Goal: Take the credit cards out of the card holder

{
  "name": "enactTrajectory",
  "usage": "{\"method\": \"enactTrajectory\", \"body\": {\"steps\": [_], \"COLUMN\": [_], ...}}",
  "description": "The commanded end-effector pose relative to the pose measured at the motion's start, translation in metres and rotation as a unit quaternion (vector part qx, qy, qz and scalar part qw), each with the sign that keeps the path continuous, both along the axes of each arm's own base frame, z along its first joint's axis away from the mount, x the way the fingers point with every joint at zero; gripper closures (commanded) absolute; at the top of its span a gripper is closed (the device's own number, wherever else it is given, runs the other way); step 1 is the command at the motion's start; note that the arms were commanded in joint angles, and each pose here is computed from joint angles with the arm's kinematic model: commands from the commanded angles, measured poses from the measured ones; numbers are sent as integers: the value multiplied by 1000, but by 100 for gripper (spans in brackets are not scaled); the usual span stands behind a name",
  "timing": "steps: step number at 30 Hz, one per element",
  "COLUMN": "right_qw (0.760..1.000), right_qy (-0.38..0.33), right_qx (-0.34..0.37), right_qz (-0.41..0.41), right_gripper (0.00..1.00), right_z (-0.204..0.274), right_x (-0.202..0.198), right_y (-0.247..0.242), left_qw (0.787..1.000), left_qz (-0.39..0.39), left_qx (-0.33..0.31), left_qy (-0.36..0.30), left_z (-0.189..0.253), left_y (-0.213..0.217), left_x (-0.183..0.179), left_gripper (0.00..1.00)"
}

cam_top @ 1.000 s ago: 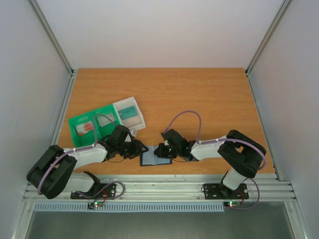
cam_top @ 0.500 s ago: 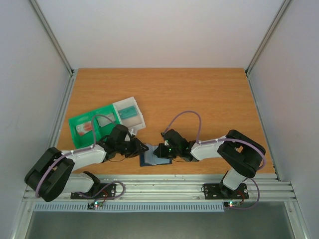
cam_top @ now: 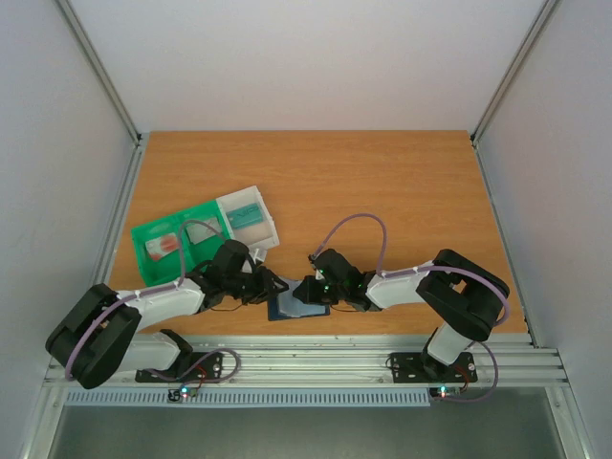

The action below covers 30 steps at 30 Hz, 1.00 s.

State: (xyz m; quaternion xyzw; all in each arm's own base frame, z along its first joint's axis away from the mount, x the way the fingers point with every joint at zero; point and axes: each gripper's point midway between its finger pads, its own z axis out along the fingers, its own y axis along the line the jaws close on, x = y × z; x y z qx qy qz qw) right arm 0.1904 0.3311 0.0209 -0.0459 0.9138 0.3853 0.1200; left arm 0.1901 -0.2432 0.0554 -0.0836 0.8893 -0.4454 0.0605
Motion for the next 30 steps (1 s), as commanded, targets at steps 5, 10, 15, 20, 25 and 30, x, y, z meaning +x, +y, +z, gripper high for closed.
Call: {"method": "enactTrajectory", "body": {"steps": [5, 10, 15, 20, 25, 30], "right_qw": [999, 1000, 1000, 1000, 999, 999], "right_qy": [24, 11, -2, -10, -6, -8], "right_qx": [-23, -16, -20, -18, 0, 10], "right_qz": [8, 8, 9, 15, 32, 44], "right_gripper": [91, 86, 77, 71, 58, 44], "right_z": [-13, -2, 11, 24, 37, 49], "right_x": [-15, -15, -17, -20, -29, -37], "right_y": [-13, -15, -22, -26, -25, -20], "left_qw": [999, 999, 999, 999, 999, 999], "left_qz": [-31, -34, -31, -31, -32, -30], "left_qx": [9, 14, 18, 19, 21, 17], "left_qy": [-20, -26, -27, -24, -25, -30], "left_z": [14, 18, 18, 15, 15, 20], "left_y": [-21, -25, -25, -26, -27, -29], "left_x": [-1, -1, 1, 2, 3, 4], "left_gripper": [71, 83, 83, 86, 84, 81]}}
